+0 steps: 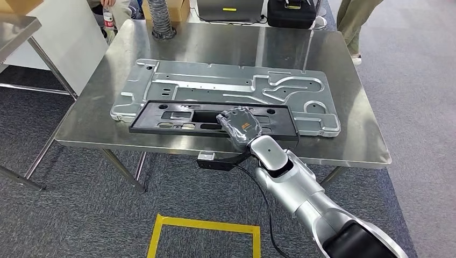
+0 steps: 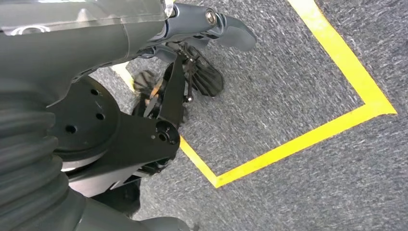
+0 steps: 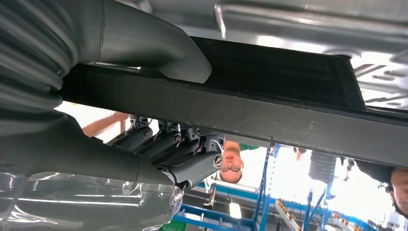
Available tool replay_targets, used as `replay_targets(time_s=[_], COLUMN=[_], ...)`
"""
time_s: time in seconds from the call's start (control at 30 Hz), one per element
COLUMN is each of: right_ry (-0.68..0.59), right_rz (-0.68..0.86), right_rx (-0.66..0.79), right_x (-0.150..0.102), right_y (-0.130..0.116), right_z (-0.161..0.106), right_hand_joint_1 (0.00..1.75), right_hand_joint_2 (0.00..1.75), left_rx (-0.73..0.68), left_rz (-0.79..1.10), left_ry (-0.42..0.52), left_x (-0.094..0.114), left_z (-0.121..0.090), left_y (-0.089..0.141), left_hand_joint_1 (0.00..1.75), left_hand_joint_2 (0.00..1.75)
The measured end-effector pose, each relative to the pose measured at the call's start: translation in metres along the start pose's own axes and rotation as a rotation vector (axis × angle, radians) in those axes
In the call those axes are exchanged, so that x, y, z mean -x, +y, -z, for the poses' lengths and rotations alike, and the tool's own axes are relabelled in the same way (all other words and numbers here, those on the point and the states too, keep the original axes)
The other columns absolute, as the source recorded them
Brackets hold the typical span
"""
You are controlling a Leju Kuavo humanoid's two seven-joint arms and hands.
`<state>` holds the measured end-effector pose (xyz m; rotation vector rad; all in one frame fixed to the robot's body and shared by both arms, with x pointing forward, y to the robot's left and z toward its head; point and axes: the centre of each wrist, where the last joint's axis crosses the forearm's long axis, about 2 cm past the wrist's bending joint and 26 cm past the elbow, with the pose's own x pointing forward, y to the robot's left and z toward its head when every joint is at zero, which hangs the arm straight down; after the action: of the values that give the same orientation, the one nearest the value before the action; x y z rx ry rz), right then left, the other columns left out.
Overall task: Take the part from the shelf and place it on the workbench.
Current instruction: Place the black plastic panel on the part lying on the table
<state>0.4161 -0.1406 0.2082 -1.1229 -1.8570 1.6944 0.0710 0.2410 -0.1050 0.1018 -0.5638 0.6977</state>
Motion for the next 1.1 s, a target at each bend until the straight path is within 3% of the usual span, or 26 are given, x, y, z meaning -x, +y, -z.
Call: replay_targets(time_s=[1.1], right_ry=[0.024], right_rz=[-0.003], right_rx=[0.007], right_x=[0.012], right_y=[0.004], right_z=[-0.003], right_hand_joint_1=[1.43], right_hand_joint_2=[1.75], left_rx=[0.002], left_rz=[0.003], left_ry=[0.011], left_x=[0.002], left_z=[-0.001], left_y=[0.002], left_hand_joint_1=[0.0], left_hand_joint_2=[1.75])
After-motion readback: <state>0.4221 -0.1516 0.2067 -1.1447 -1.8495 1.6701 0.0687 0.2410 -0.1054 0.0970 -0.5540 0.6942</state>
